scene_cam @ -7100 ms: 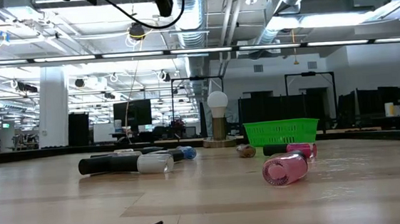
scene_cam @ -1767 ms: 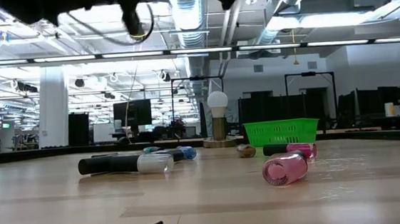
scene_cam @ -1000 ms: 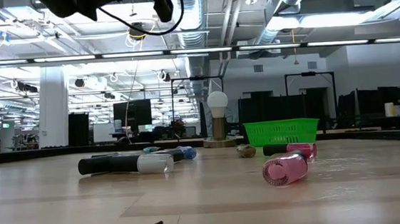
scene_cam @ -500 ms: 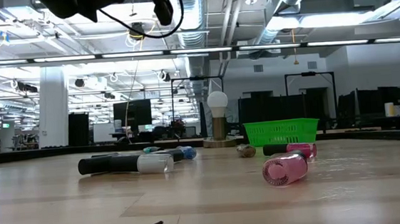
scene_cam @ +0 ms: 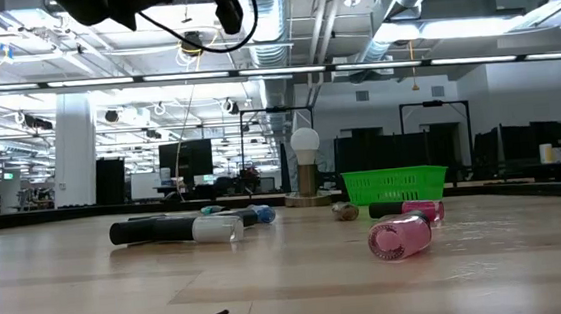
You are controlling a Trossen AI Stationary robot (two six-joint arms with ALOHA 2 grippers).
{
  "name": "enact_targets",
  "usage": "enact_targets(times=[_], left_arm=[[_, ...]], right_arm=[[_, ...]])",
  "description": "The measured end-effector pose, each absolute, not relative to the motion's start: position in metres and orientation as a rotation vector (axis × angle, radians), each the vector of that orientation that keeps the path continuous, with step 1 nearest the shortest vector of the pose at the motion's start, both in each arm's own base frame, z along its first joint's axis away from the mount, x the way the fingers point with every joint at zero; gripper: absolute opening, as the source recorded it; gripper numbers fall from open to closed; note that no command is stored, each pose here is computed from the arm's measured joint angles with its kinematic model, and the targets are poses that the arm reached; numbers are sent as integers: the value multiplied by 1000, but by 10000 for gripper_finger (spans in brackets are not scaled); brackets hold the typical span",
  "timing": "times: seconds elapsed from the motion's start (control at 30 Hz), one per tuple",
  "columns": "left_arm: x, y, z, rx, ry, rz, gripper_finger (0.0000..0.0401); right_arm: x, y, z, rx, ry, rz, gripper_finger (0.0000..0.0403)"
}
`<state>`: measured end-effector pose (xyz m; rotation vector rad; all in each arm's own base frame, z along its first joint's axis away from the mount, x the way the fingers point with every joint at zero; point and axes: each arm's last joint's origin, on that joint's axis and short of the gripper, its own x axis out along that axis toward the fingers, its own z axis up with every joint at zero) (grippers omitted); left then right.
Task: Pick & Place Nail Polish
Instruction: Put the top transparent nail polish bottle into the green bin
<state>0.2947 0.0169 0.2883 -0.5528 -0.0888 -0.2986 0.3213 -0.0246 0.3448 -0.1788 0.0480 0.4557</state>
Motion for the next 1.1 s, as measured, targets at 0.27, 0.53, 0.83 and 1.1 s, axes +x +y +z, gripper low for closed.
enact_targets(times=[0.27, 0.53, 0.83, 1.1], left_arm=[[295, 17, 288, -561, -86, -299, 117], [295, 19, 288, -573, -106, -253, 166], [296, 18, 279, -591, -4, -228, 215], [296, 19, 269, -611, 90, -188, 203]], right_arm=[[321, -25, 344, -164, 70, 425, 48], [310, -40, 352, -100, 85, 348, 48], [260, -66, 372, -93, 202, 46, 48], [226, -103, 330, 22, 707, -371, 48]])
